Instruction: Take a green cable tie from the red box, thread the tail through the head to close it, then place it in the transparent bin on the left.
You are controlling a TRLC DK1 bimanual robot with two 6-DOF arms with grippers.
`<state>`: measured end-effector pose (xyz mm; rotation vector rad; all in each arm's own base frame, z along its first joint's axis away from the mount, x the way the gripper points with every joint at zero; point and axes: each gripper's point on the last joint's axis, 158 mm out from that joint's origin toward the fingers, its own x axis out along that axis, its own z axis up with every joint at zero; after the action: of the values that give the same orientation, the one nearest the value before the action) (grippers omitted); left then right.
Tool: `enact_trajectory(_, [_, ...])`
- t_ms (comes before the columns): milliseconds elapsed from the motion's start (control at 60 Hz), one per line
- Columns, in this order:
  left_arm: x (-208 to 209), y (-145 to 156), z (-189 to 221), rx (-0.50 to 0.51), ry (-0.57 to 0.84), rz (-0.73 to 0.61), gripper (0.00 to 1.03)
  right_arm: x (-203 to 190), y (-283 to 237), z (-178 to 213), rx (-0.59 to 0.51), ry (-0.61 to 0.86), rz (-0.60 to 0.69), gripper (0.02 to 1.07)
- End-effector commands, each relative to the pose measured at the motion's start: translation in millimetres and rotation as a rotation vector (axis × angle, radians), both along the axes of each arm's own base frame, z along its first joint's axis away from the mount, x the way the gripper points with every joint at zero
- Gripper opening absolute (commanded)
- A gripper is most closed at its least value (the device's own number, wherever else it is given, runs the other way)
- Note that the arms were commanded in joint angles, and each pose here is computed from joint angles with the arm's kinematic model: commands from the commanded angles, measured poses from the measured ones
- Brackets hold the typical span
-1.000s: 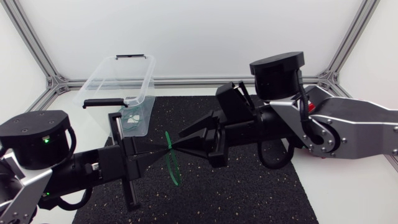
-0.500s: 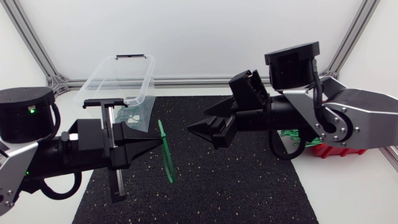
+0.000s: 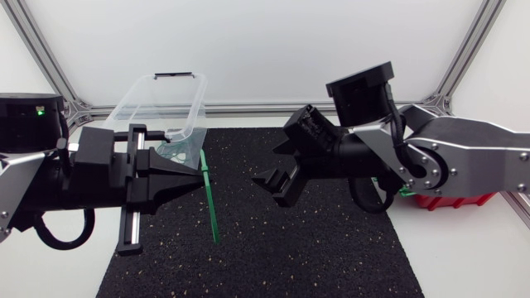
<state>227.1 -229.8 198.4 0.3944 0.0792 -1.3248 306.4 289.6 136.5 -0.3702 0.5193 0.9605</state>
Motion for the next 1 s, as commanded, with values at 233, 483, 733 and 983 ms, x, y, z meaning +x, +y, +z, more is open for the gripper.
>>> enact_trajectory(233, [9.7,-2.7,-6.1,-0.006,0.206,-0.091,0.03,-23.9,17.9,-5.9,-0.15,-0.158,0.126,1.03])
enact_trajectory(483, [2.9,-7.1,-17.7,0.007,0.289,-0.15,0.03,-46.6,30.6,7.3,-0.199,-0.336,0.215,1.02])
enact_trajectory(733, [-7.1,-8.1,-21.4,0.012,0.366,-0.226,0.03,-52.9,43.5,19.7,-0.21,-0.451,0.268,0.89])
enact_trajectory(983, [-14.2,-2.9,-28.5,0.056,0.436,-0.326,0.03,-64.8,52.2,30.5,-0.238,-0.562,0.323,0.73])
